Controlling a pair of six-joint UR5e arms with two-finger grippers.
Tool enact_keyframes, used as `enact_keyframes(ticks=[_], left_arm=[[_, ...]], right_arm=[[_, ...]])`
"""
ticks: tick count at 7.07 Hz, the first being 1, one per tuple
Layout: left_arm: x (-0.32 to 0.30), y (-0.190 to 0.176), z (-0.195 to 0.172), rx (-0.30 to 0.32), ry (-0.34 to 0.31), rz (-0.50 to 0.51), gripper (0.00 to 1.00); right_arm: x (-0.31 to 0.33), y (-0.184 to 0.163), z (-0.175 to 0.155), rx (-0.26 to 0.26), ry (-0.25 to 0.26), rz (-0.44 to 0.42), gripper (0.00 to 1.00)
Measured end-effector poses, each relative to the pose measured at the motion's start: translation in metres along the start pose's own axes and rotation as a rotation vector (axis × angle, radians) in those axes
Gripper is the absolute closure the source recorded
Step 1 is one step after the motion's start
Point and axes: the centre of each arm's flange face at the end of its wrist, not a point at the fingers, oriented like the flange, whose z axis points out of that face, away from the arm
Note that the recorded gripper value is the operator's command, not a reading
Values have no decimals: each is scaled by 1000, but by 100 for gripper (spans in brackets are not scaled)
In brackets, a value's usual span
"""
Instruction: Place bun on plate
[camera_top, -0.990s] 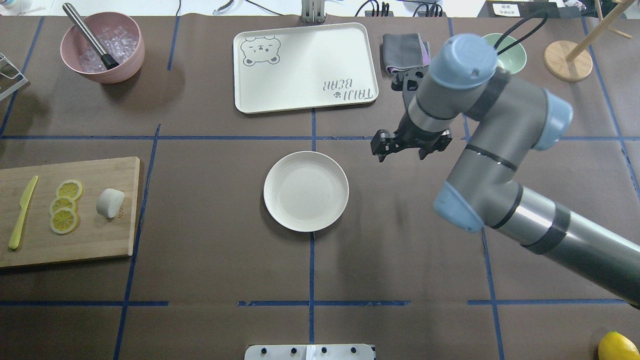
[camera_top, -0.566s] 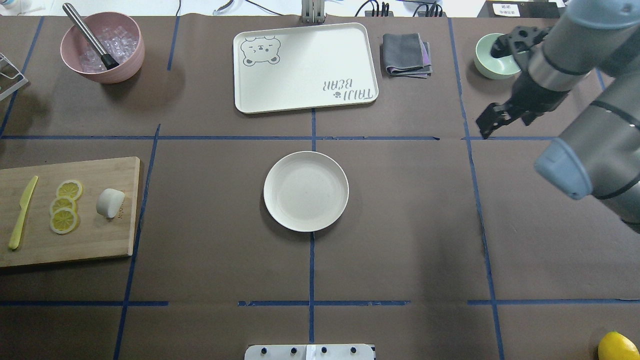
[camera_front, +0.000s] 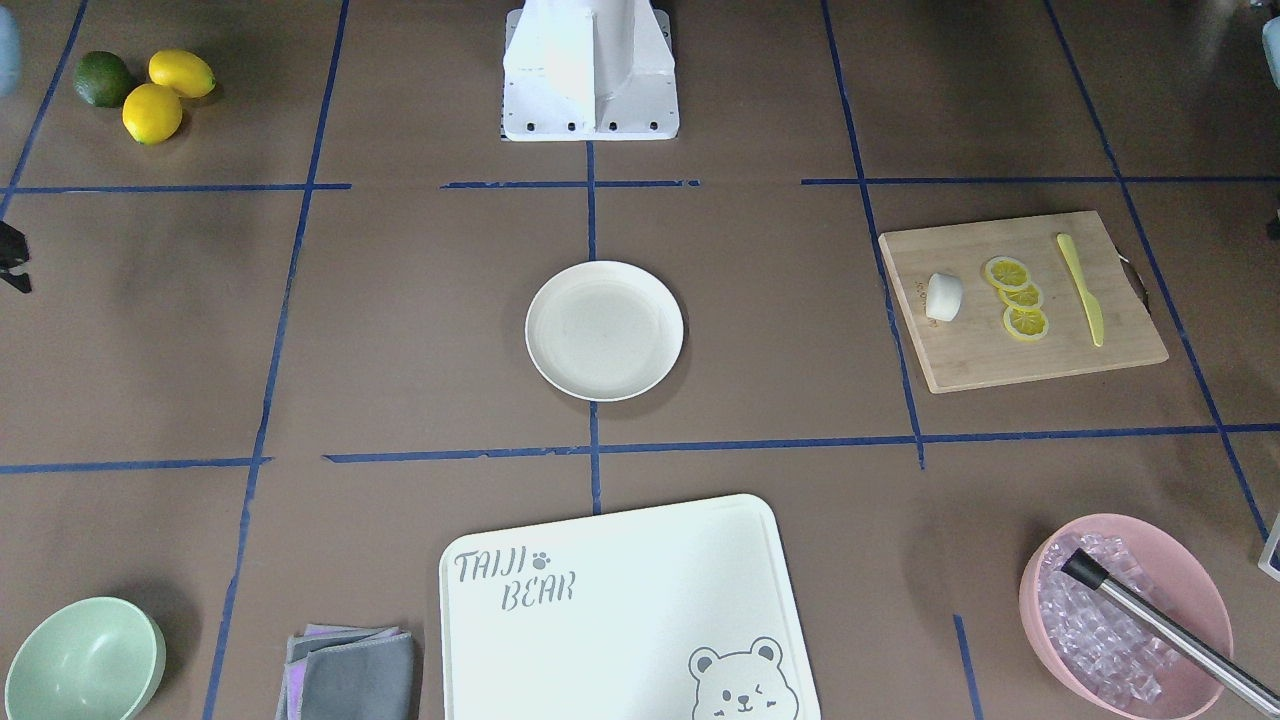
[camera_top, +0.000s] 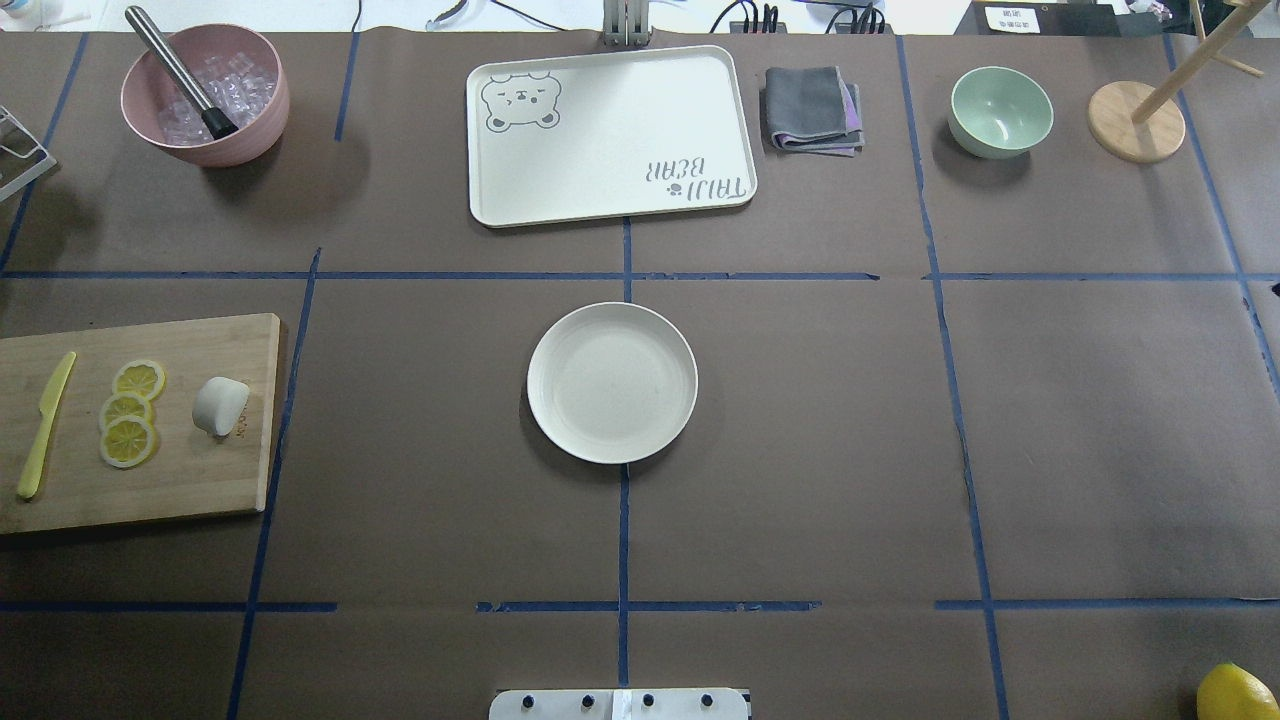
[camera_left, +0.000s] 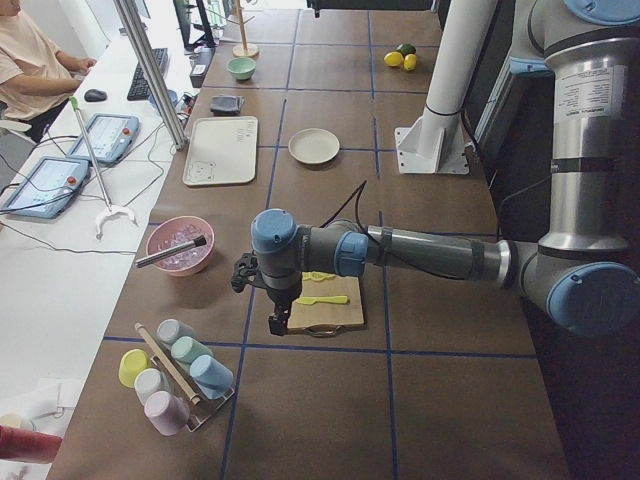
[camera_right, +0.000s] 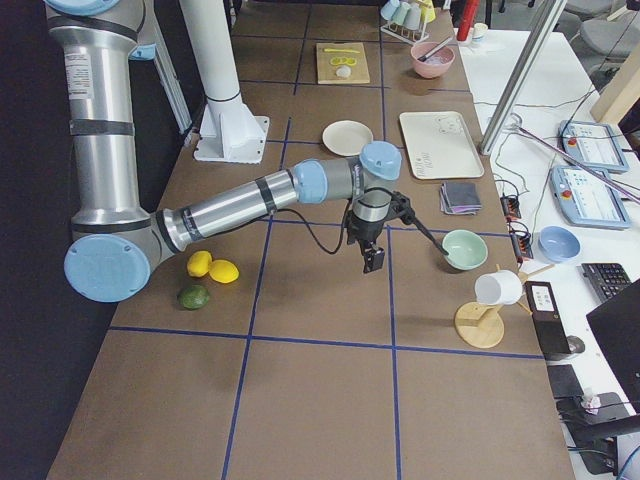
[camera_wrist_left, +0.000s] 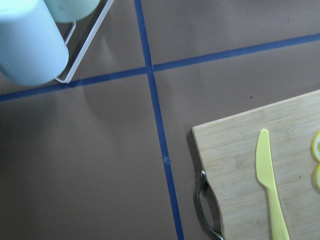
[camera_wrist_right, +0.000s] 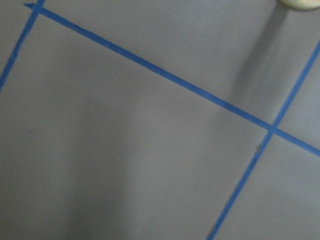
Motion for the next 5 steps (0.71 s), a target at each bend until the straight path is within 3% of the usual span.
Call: enact_keyframes(ticks=[2,3,5], left_arm=[[7,-8,-7,74,-2,69,0],[11,-12,-7,91,0,92,0],[23,-21,-4,117,8,148,0]], right_arm=[[52,86,9,-6,-25,61,0],[61,106,12,8,-46,99,0],[66,111,11,63,-44,213,0]])
